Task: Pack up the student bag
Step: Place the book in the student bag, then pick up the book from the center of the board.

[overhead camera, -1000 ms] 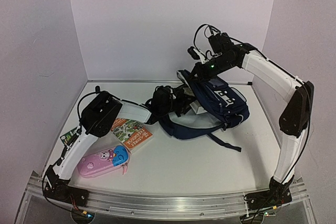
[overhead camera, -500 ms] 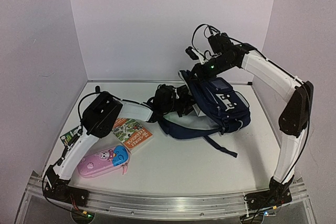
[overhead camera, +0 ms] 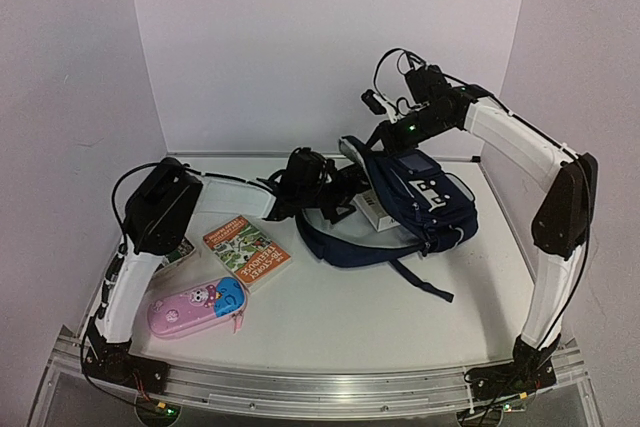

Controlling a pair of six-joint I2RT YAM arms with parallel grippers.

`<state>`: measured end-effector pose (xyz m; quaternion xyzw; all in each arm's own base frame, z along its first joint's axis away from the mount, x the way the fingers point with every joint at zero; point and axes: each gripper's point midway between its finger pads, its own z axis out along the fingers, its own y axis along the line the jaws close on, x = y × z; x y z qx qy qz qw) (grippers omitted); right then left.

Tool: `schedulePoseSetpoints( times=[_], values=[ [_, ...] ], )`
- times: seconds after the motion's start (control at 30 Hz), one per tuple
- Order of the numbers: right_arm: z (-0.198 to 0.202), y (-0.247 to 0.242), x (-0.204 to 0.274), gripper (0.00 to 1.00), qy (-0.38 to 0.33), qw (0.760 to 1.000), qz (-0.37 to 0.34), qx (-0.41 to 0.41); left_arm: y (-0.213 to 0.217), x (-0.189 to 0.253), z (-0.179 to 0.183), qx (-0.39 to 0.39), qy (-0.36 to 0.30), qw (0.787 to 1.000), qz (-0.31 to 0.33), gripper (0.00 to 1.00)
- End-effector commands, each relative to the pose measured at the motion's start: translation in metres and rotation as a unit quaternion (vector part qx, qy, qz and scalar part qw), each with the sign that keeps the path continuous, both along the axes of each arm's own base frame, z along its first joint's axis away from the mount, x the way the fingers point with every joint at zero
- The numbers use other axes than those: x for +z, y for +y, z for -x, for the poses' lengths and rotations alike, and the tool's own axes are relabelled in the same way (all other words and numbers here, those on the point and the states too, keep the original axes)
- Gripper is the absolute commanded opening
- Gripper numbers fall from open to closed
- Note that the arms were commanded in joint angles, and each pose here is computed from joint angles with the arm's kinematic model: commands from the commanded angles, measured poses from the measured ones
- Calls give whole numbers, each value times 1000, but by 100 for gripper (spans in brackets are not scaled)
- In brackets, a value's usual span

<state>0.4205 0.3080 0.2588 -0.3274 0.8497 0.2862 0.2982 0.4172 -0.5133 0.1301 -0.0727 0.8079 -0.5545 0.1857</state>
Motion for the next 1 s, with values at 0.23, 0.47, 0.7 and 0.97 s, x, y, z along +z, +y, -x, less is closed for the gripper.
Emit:
schedulePoseSetpoints(
  times=[0.23, 0.47, 0.7, 0.97],
  values=[
    [-32, -60, 25, 0, -72, 997, 5, -41, 46, 63, 4, 40, -86, 993, -73, 100],
    [-33, -60, -10, 0, -29, 999, 11, -34, 105, 50, 22, 70, -76, 981, -164, 100],
    [-15, -47, -51, 29, 19, 999, 30, -19, 180, 32, 51, 148, -43, 959, -237, 100],
    [18, -7, -57, 86, 25, 999, 43, 17, 255, 2, 81, 240, 37, 929, -279, 100]
  ],
)
